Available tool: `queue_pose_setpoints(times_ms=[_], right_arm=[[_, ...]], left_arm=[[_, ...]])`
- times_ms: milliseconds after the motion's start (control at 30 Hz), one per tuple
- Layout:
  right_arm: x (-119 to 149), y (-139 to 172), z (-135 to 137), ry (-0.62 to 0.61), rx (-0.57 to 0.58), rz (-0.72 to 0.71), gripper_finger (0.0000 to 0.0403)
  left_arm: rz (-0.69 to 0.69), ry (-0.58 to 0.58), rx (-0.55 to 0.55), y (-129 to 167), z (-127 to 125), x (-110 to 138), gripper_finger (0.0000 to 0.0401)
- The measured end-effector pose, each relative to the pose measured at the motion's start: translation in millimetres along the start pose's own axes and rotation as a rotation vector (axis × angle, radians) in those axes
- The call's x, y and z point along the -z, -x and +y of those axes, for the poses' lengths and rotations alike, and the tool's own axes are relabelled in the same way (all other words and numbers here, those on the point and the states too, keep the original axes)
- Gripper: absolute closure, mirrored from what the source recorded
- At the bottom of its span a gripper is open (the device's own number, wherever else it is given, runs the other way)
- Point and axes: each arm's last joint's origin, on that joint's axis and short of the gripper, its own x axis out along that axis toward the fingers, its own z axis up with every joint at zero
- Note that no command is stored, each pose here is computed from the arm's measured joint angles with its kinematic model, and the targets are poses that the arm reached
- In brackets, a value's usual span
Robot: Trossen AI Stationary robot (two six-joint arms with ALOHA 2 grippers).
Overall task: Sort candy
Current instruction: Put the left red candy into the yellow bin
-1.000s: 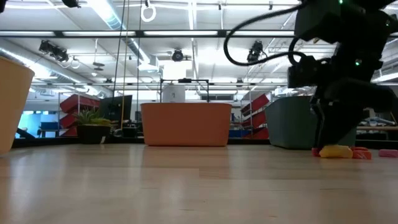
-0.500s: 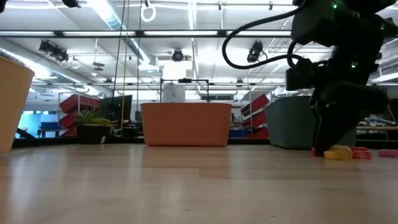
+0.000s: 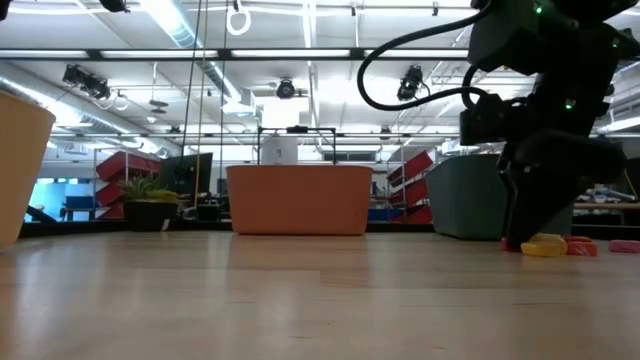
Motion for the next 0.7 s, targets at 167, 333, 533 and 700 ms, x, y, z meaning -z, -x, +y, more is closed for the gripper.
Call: queue_pose_setpoints(times_ms=[167, 333, 533, 700], right_arm=[[2.2, -1.6, -0.1, -0.008, -0.02, 0.015, 0.0258], [5.4, -5.1, -1.2, -0.03, -0.035, -0.003, 0.0258], [6.2, -5.9, -1.5, -0.032, -0.036, -0.005, 0.0271], [6.3, -6.3, -1.1, -0.029, -0.046, 0.001, 0.031]], left_arm=[[0.001, 0.0, 0.0, 0.0, 0.0, 0.1, 0.0334], [0.003, -0.003, 0.001, 0.0, -0.1, 0.4, 0.0334], [0.003, -0.003, 0.001, 0.0, -0.1, 0.4, 0.0334], [0.003, -0.003, 0.001, 0.0, -0.1, 0.4, 0.0334]])
